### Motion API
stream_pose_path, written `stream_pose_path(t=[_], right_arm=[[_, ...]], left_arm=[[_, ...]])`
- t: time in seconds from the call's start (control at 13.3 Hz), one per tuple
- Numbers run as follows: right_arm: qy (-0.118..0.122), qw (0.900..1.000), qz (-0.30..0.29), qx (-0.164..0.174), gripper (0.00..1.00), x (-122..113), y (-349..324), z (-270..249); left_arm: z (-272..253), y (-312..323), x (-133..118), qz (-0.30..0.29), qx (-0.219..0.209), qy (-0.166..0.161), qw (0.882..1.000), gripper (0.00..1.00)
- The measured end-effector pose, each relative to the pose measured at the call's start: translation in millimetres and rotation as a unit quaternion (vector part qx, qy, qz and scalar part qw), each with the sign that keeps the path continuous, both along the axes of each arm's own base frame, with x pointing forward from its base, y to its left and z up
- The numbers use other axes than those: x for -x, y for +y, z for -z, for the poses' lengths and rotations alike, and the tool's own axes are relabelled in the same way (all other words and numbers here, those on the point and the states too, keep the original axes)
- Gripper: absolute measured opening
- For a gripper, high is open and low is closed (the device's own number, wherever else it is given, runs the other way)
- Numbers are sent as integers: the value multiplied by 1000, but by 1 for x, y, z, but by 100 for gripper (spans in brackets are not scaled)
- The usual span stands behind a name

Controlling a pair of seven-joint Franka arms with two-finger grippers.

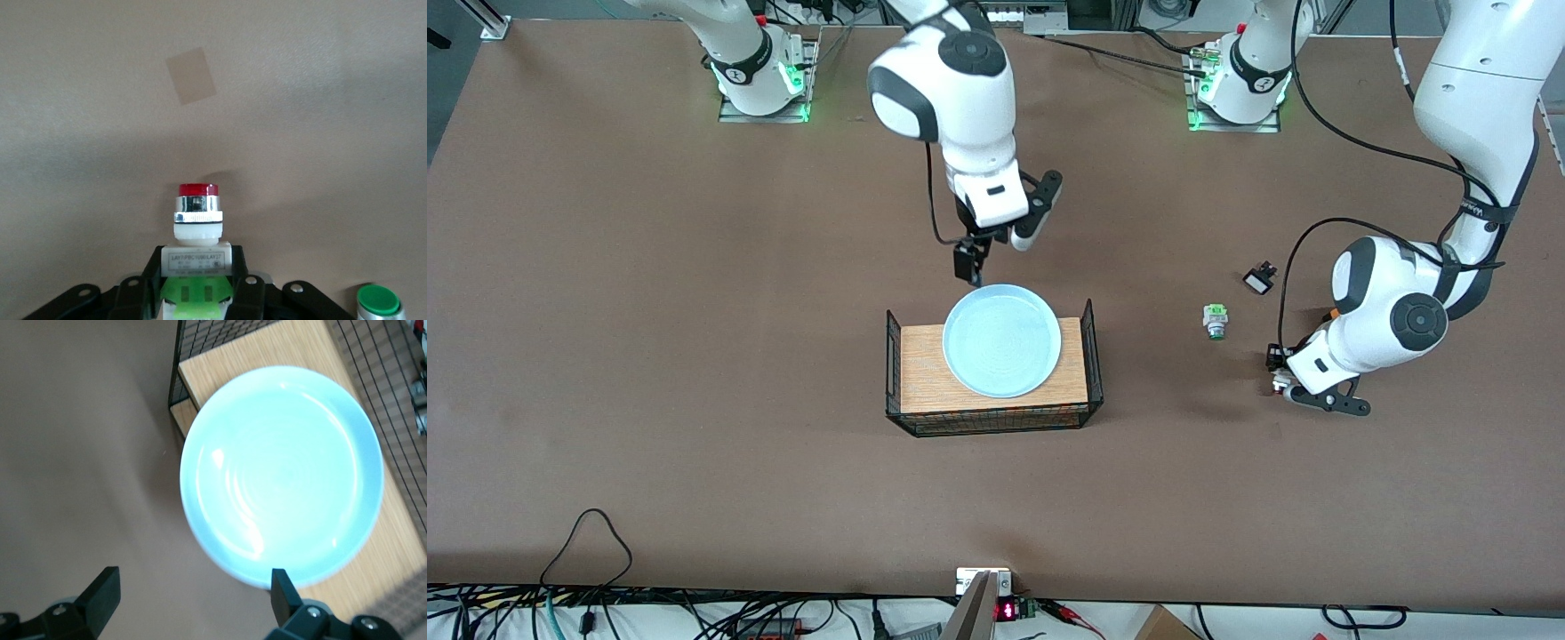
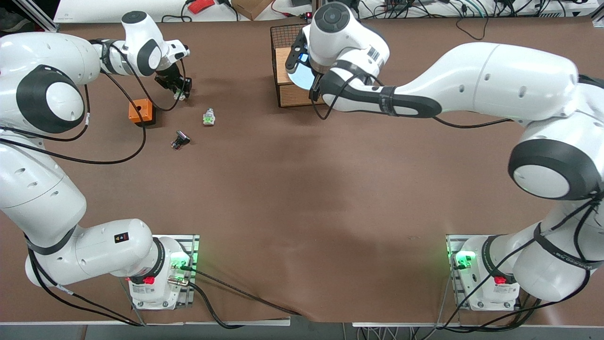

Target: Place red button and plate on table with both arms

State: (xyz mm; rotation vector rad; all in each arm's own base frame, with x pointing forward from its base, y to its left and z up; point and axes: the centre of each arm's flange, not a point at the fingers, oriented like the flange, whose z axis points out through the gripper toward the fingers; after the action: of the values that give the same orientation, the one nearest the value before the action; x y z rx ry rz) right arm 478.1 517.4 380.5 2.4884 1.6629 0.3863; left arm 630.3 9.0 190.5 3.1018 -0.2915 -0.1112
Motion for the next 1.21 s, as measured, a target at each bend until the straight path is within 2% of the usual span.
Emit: stream_pose_path(t=[0.08, 0.38, 0.53, 0.6, 0.83, 0.98, 1.06, 1.21], right_arm=[[-9, 1000, -10, -2, 100, -3, 4, 12], [-26, 999, -35, -5, 100, -8, 11, 49], [-36, 998, -46, -1, 100, -10, 11, 55], [-39, 998, -49, -1, 93, -11, 12, 55], [-45, 998, -50, -6, 59, -12, 15, 48], [-46, 998, -50, -8, 37, -12, 16, 46], [-46, 998, -50, -8, 25, -12, 16, 46], [-46, 998, -50, -8, 7, -12, 16, 46]], left_arm=[[3, 2, 0, -2, 1, 1, 1000, 44], [-12, -1, -7, 0, 1, -5, 1000, 79], [-43, -8, -16, 6, -6, 11, 1000, 98], [-67, -12, -22, 9, -10, 18, 1000, 100], [-154, -24, -38, 15, -23, 39, 999, 100], [-210, -33, -40, 19, -27, 52, 998, 100], [-234, -37, -39, 21, -28, 55, 998, 100], [-280, -42, -35, 21, -29, 43, 998, 100]])
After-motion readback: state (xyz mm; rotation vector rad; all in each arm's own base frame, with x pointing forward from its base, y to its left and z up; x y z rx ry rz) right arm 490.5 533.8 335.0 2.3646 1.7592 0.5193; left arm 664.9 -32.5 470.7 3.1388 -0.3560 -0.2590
